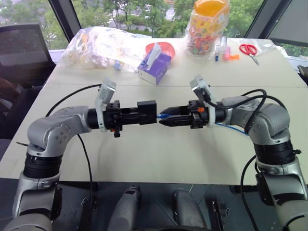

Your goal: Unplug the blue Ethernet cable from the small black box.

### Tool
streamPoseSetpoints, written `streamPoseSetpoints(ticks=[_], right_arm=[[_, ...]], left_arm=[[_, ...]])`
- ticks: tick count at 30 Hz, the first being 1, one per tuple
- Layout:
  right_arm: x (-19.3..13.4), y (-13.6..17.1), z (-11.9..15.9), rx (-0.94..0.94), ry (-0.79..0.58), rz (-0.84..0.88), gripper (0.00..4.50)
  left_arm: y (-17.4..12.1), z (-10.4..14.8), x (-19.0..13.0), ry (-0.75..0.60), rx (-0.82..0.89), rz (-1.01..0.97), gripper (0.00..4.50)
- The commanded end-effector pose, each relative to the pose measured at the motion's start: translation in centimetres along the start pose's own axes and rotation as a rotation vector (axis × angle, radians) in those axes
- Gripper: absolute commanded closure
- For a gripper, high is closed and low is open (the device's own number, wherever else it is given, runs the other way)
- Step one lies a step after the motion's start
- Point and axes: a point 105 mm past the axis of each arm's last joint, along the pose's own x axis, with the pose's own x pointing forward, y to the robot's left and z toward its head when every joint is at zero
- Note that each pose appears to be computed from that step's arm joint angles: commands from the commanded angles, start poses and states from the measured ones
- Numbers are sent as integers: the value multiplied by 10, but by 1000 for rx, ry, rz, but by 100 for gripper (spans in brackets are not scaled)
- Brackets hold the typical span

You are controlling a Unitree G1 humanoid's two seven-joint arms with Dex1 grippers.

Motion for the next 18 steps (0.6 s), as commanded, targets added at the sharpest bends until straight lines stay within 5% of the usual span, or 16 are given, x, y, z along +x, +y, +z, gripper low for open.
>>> streamPoseSetpoints(ticks=[1, 8, 12, 18], right_arm=[[-2, 4, 14, -48, -24, 15, 262], [-1, 5, 14, -53, -18, 16, 262], [0, 5, 14, -55, -16, 16, 442], [0, 5, 12, -57, -9, 18, 447]], left_arm=[[-7, 6, 1, -2, 51, -24, 399], [-6, 6, 1, 3, 58, -22, 399], [-6, 6, 1, 5, 60, -22, 399], [-6, 6, 1, 4, 64, -22, 399]])
